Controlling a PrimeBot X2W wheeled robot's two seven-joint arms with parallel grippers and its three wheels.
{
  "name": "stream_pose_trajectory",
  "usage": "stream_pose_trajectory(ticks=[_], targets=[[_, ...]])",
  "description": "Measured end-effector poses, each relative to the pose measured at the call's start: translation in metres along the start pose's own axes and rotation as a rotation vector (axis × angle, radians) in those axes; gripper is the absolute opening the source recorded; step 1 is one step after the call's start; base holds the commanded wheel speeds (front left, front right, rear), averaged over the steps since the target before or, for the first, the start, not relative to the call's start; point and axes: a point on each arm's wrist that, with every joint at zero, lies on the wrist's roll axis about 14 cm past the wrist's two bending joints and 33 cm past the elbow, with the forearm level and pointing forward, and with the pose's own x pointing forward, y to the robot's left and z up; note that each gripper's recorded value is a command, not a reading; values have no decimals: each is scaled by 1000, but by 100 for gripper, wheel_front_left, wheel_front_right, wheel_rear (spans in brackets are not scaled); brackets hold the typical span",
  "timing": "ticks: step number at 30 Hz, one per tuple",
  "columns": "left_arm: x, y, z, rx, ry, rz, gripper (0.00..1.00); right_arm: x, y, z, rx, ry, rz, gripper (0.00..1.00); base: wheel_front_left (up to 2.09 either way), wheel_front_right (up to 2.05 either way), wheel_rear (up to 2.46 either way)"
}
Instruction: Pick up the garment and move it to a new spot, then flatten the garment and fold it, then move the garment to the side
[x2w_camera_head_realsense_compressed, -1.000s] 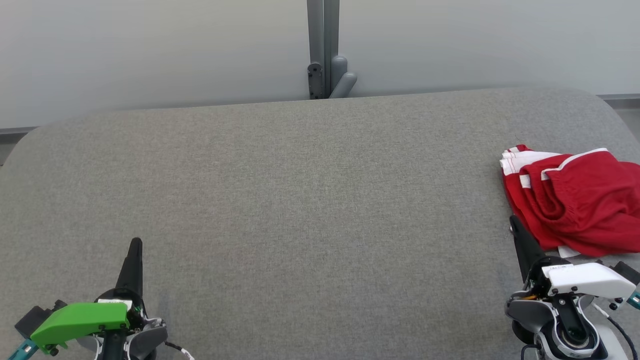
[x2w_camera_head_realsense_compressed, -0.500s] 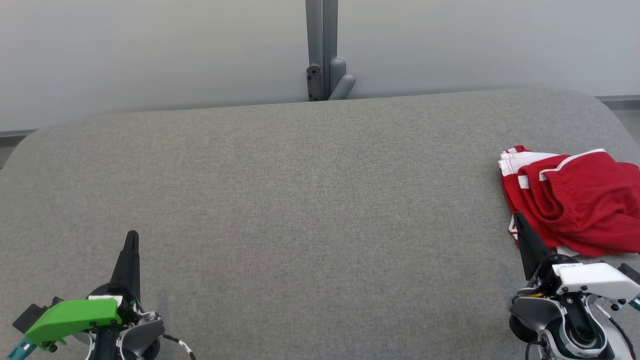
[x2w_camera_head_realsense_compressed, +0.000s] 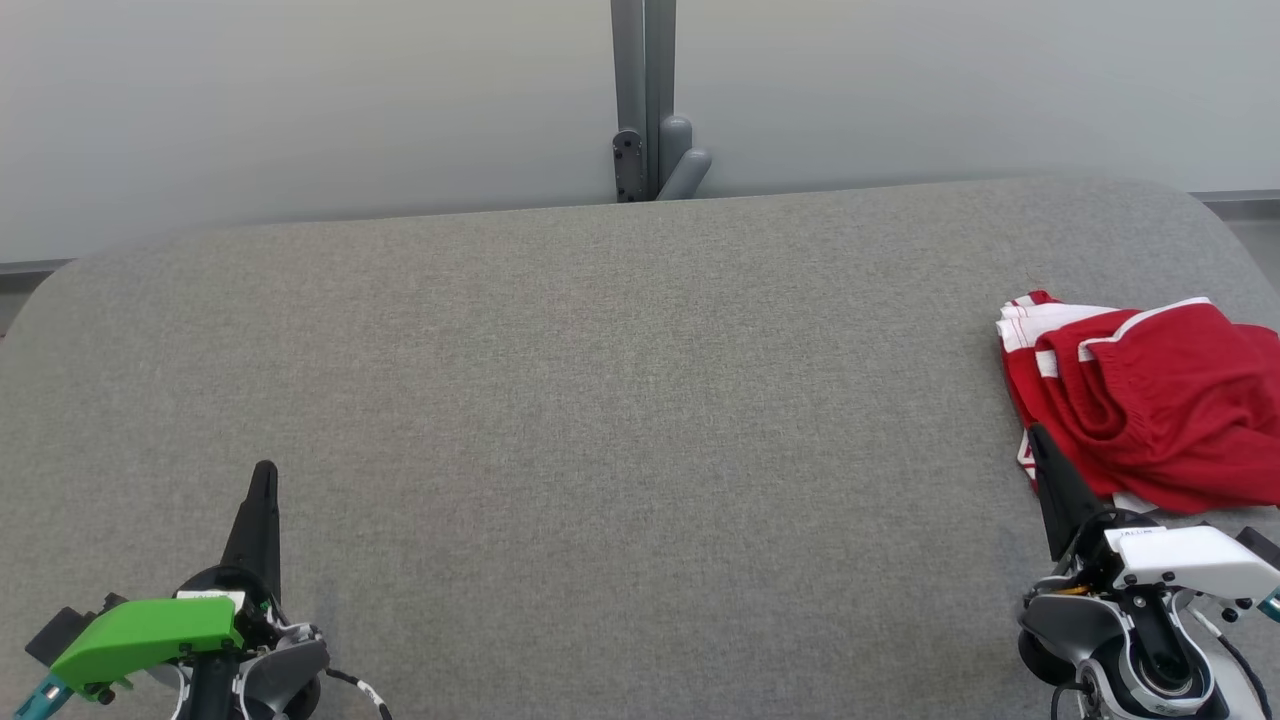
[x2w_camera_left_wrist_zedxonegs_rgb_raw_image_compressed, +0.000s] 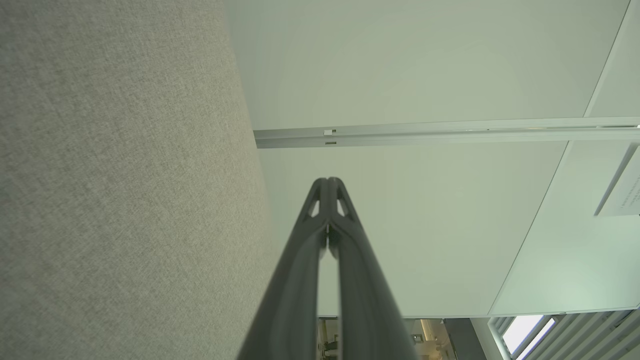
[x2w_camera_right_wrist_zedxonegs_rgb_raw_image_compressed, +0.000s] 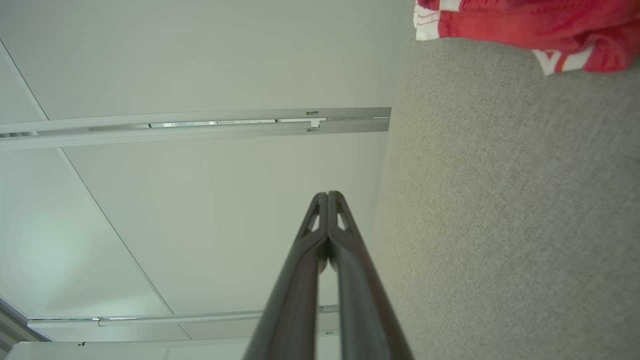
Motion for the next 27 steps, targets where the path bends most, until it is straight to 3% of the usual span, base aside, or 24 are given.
stream_pose_trajectory(ticks=[27], targets=[[0, 0, 0, 0, 0, 0, 0, 0, -1, 0, 0, 0, -2, 0, 0, 0, 0]])
